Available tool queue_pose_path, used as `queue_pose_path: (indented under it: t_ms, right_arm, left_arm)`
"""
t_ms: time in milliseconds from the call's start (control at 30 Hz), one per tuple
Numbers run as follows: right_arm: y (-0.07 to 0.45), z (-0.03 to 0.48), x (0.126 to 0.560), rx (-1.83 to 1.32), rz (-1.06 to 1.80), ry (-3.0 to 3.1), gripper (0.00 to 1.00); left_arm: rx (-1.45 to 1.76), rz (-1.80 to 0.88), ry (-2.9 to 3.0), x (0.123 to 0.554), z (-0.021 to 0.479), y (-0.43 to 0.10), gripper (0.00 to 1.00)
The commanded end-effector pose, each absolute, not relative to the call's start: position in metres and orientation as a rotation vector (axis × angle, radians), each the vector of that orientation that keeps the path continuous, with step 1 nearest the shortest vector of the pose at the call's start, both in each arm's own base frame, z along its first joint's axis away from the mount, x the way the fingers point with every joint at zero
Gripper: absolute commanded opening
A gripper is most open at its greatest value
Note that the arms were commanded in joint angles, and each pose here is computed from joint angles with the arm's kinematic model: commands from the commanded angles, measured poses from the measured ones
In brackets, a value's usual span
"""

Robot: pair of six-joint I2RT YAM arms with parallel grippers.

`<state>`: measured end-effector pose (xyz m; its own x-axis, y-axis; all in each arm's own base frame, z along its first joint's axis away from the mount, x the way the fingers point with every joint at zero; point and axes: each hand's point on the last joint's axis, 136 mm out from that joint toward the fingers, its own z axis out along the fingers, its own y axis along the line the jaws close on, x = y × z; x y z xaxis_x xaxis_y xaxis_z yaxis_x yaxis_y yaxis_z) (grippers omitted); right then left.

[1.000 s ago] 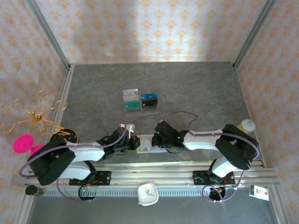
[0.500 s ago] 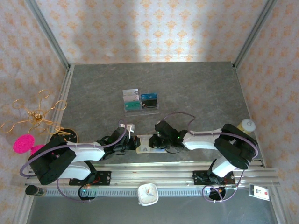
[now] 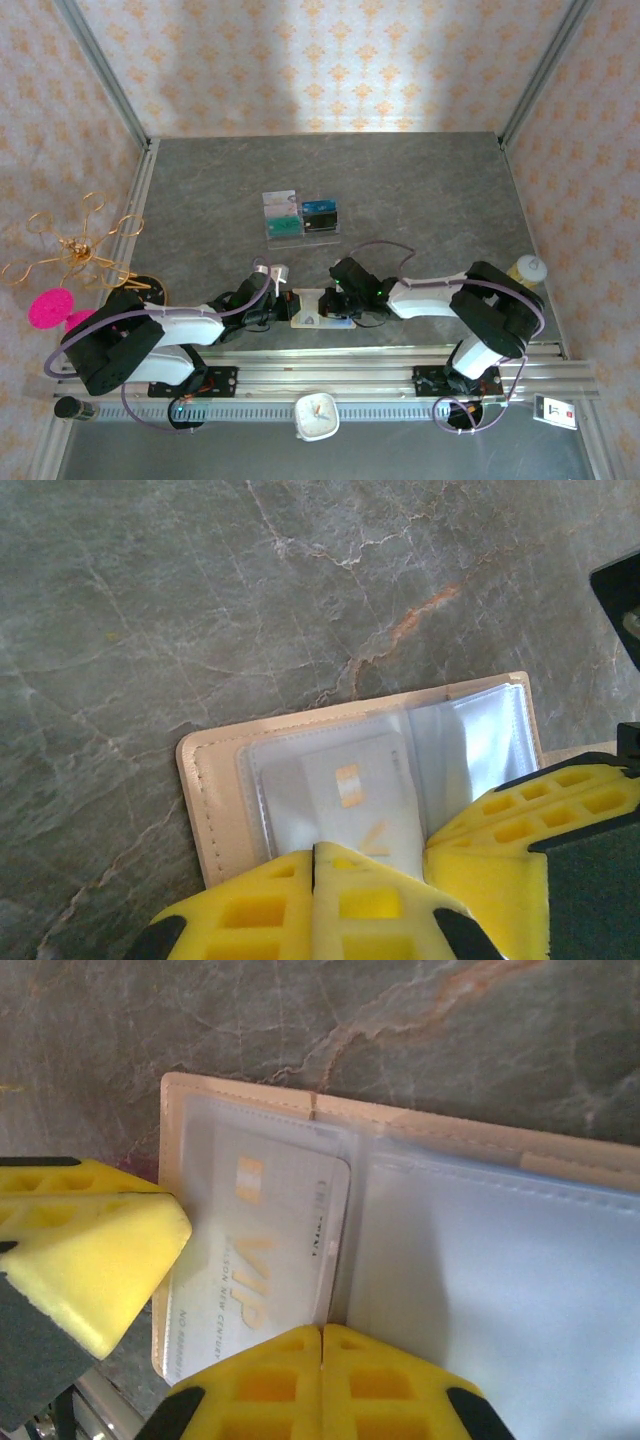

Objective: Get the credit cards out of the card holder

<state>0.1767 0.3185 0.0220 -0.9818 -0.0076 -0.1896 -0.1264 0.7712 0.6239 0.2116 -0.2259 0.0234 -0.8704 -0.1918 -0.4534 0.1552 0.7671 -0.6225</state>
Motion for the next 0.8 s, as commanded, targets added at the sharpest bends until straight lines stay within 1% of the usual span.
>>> queue_pose_path:
  t_ms: [0, 133, 233, 533, 633, 767]
  right_arm:
    - [0.314, 0.019, 0.185, -0.077, 0.913, 2.774, 0.0]
    - [0.285, 0.01, 0.188, 0.009, 0.734, 2.781, 0.0]
    - [0.276, 0.009, 0.189, 0.026, 0.679, 2.779, 0.0]
    - [0.29, 0.03, 0.195, -0.021, 0.677, 2.718, 0.0]
    - [0.297, 0.044, 0.196, -0.073, 0.73, 2.68, 0.12]
    - [0.307, 0.052, 0.19, -0.152, 0.819, 2.689, 0.16]
  left_arm:
    - [-0.019, -0.866, 2.568, 0.193, 0.0, -0.213, 0.0]
    - [-0.031, -0.852, 2.549, 0.195, 0.003, -0.208, 0.0]
    - [-0.024, -0.846, 2.553, 0.196, 0.004, -0.208, 0.0]
    - [0.019, -0.841, 2.482, 0.211, 0.038, -0.216, 0.0]
    - [0.025, -0.877, 2.464, 0.21, 0.046, -0.222, 0.0]
    - [0.063, -0.894, 2.495, 0.2, 0.04, -0.232, 0.0]
